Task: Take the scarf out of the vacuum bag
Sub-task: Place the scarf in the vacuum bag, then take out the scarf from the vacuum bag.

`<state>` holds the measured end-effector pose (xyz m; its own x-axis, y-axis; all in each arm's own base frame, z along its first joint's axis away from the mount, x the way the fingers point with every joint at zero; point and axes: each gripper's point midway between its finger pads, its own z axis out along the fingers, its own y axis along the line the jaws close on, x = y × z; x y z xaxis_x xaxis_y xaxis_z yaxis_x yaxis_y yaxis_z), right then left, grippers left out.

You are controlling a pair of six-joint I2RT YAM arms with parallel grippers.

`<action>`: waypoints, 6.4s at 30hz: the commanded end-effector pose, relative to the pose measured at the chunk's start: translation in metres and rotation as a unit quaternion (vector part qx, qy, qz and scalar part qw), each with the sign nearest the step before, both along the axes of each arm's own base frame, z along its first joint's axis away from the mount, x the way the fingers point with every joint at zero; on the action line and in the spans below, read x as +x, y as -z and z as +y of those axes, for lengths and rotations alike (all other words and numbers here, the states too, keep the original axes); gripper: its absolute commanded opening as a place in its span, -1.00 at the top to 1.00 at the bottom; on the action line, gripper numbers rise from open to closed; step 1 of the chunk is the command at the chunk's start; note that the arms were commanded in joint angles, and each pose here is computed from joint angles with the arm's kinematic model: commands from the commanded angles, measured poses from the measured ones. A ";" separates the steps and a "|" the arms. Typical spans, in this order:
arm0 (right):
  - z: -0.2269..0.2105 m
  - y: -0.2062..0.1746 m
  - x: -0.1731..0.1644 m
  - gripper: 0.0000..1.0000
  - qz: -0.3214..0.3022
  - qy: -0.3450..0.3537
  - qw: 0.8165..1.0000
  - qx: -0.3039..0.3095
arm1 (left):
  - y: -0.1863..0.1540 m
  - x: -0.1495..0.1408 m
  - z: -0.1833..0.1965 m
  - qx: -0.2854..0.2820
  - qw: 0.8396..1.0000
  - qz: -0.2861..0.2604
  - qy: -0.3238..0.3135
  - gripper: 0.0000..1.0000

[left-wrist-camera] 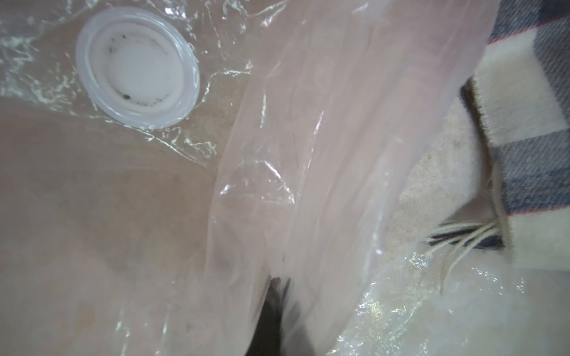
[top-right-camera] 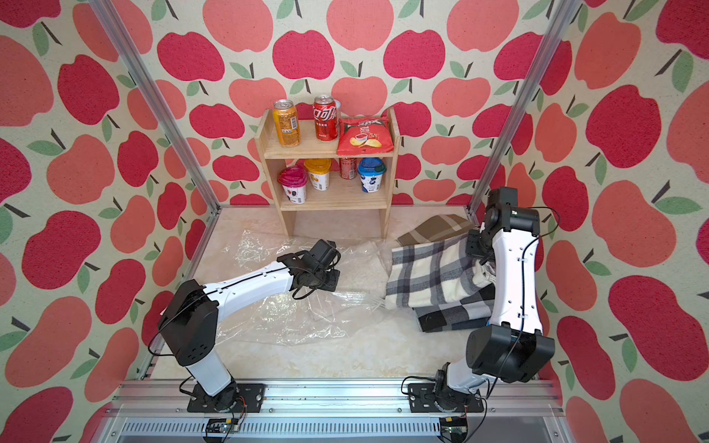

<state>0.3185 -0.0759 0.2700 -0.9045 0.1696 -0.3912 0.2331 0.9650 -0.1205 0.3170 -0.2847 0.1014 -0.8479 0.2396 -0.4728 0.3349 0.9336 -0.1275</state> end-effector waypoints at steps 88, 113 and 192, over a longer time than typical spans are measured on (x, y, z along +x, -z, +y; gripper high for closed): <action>0.343 0.163 -0.032 -0.69 -0.054 -0.241 0.892 0.378 | -0.089 -0.046 0.036 -0.096 0.986 -0.114 0.072 1.00; 0.350 0.239 -0.026 -0.72 0.040 -0.241 0.934 0.261 | -0.086 -0.036 0.006 -0.113 0.987 -0.084 0.077 1.00; 0.264 0.102 -0.017 1.00 -0.017 -0.250 0.963 0.101 | 0.006 -0.010 0.033 0.003 0.998 0.044 -0.041 1.00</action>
